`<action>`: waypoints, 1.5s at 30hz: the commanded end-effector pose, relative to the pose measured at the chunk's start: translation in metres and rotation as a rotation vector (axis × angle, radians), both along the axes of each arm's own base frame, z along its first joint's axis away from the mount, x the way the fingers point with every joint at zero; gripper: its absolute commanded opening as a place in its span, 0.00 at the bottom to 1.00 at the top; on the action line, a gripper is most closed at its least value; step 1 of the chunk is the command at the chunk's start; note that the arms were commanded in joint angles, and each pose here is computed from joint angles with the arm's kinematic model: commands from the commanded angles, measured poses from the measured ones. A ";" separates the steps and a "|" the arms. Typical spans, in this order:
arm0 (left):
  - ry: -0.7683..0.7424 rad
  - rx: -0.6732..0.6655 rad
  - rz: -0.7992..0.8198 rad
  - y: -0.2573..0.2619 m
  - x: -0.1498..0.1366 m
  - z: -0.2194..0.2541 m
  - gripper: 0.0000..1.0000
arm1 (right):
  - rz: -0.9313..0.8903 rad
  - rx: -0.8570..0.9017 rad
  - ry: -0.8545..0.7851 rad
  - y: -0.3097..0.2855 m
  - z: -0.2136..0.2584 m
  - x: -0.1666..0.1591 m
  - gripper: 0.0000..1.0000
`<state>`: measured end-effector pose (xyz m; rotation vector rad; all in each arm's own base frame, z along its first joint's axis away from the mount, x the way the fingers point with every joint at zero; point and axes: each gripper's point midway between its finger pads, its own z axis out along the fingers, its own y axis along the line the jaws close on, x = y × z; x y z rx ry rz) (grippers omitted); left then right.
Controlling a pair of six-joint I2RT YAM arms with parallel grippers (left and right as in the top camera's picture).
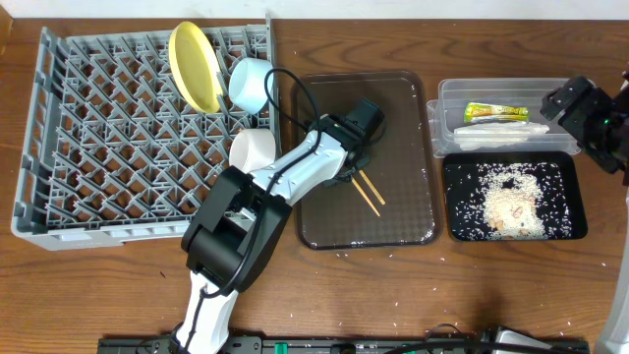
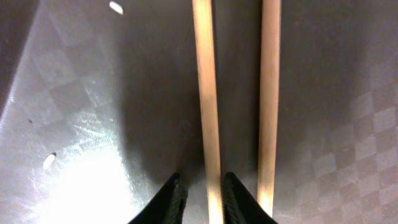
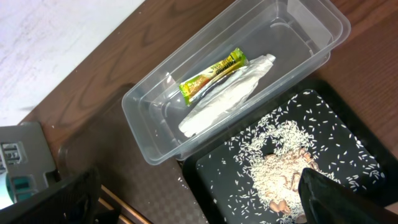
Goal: Sort waste into correct bins and load items into the dishwasher
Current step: 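Reach left gripper to chopsticks on brown tray and grasp one, then place first chopstick into dish rack with left gripper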
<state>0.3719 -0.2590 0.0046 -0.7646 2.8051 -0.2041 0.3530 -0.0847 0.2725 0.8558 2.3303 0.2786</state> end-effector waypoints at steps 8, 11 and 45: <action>0.080 -0.070 -0.082 -0.012 -0.011 -0.001 0.07 | -0.021 0.001 0.001 -0.003 0.001 -0.001 0.99; -0.008 -0.107 -0.226 -0.019 0.001 0.041 0.07 | -0.021 0.001 0.001 -0.003 0.001 -0.001 0.99; -0.030 0.562 -0.420 0.263 0.022 0.143 0.37 | -0.021 0.001 0.001 -0.003 0.001 -0.001 0.99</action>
